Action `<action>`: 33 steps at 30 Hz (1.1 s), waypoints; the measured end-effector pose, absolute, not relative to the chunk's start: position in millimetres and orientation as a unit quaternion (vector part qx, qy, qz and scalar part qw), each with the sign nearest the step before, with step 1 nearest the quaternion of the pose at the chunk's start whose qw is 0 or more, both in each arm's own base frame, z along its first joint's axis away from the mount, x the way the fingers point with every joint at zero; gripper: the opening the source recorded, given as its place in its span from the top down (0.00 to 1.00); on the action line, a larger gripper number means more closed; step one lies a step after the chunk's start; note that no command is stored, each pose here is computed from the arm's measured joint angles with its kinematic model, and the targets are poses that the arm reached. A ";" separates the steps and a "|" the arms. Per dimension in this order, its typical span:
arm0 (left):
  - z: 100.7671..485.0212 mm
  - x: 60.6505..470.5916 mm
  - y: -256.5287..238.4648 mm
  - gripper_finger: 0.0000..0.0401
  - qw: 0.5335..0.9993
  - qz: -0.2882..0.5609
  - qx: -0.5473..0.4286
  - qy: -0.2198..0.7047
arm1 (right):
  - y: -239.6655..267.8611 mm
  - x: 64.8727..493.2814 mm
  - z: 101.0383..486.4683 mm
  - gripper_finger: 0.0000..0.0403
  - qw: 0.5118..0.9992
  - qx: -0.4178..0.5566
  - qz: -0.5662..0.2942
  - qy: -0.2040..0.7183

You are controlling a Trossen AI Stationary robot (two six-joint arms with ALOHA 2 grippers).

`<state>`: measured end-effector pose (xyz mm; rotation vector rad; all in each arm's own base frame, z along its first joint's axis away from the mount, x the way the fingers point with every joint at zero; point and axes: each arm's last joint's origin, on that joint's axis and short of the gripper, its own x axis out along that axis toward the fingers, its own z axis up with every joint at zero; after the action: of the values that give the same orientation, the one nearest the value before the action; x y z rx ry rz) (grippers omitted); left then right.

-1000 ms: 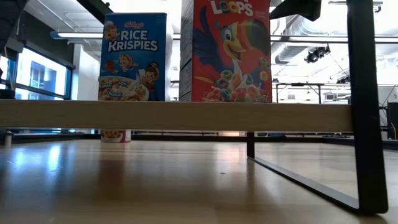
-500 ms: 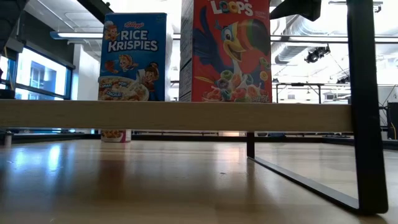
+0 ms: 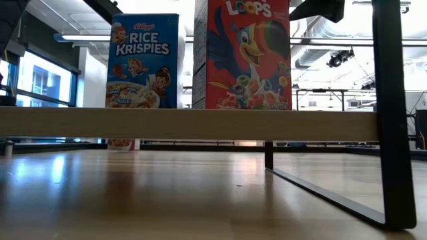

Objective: Stack cereal on shelf
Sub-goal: Put the top purple cereal box on the shelf

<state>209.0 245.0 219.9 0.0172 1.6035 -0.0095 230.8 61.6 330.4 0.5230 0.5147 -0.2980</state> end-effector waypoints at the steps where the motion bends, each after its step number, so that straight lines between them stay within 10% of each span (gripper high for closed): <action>1: 222.2 209.8 245.9 0.66 0.697 0.003 0.005 0.717 | 61.6 230.8 330.4 0.26 0.923 0.255 -0.145 0.251; 17: 308.6 232.8 233.6 0.67 0.714 0.081 -0.035 0.695 | 61.0 230.8 330.6 0.26 0.929 0.231 -0.150 0.249; 33: 379.0 243.2 119.7 0.68 0.760 0.112 -0.046 0.638 | 59.6 230.6 330.7 0.26 0.938 0.186 -0.159 0.247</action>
<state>243.2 119.7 379.0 -0.1001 1.3893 0.2442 230.6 59.6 330.7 0.3808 0.5038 -0.3240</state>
